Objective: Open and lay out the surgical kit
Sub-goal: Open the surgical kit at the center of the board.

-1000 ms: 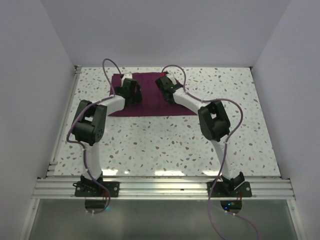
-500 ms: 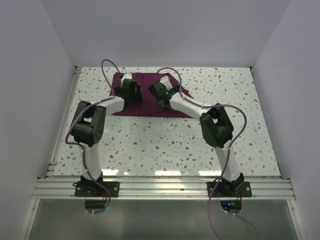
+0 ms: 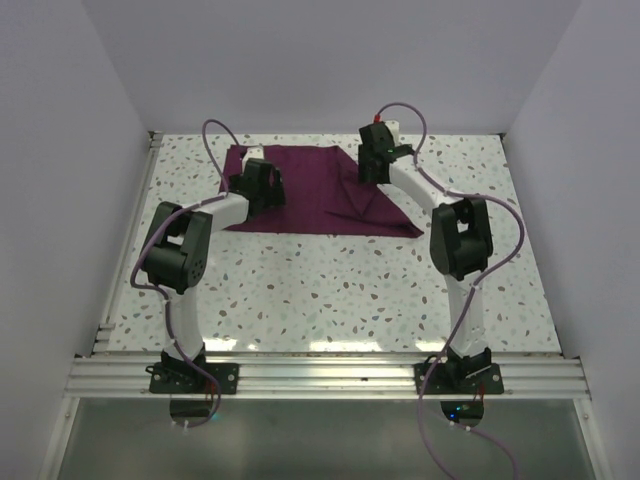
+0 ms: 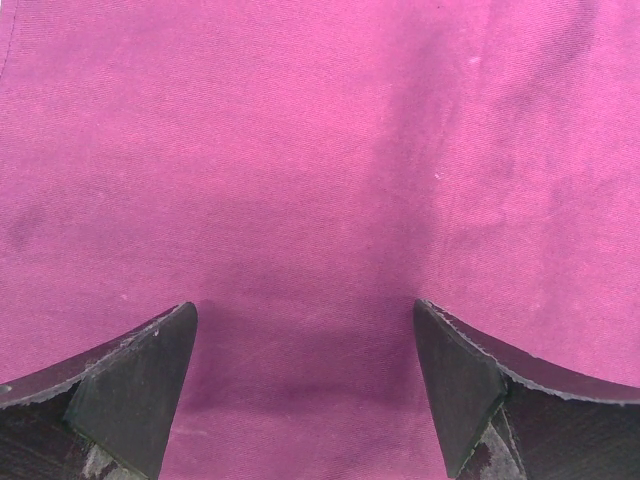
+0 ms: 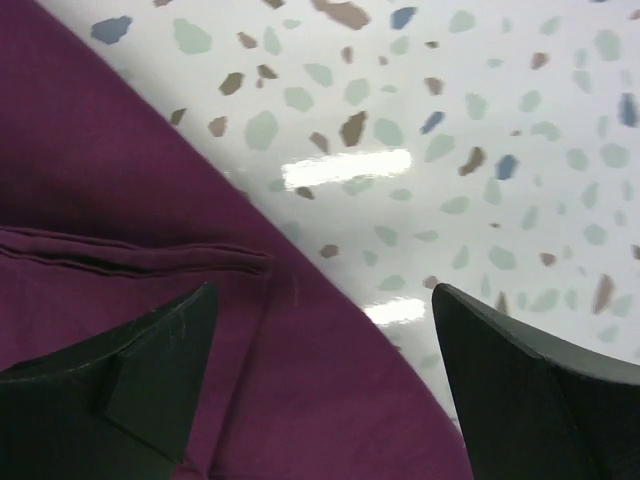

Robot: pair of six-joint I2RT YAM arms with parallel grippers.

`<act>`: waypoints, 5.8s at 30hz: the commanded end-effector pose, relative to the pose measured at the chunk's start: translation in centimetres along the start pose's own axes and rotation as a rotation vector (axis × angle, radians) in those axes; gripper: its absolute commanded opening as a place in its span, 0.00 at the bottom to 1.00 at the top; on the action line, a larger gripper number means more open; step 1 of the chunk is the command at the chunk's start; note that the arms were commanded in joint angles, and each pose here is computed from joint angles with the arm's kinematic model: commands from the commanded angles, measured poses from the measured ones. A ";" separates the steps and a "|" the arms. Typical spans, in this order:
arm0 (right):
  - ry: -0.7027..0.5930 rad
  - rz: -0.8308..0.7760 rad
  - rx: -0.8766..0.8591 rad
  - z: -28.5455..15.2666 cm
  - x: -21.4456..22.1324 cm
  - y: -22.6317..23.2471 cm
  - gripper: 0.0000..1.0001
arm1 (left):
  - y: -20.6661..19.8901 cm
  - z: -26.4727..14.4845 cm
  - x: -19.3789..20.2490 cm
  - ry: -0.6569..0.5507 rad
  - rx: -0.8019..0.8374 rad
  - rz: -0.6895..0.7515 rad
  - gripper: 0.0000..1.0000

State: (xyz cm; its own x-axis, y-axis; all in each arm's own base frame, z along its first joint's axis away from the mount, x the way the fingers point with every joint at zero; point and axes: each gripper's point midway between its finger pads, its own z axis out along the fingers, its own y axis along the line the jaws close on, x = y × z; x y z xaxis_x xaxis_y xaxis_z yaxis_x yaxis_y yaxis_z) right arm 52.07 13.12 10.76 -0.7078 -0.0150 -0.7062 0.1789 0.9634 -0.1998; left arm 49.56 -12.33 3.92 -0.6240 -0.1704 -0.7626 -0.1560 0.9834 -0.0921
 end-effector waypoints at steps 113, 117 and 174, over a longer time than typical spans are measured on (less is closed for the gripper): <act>-0.004 -0.240 -0.280 -4.3 7.5 14.1 0.98 | 3.1 -10.8 -4.9 -0.273 -0.026 -0.156 0.94; -0.022 -0.241 -0.283 -5.7 7.3 14.0 0.98 | 3.1 -10.7 -4.8 -0.273 -0.028 -0.153 0.94; -0.031 -0.318 -0.181 -7.2 7.8 12.0 0.00 | 2.7 -10.0 -4.0 -0.254 -0.008 -0.138 0.94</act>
State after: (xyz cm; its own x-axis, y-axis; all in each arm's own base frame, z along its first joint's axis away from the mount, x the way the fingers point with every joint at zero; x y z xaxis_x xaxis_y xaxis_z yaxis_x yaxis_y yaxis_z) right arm 43.20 26.50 4.01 -0.7194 -0.3584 -0.5950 -0.2069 0.9283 -0.3089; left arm 42.97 -9.19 11.79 -0.4354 -0.2583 -0.8624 -0.2401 0.9566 -0.1653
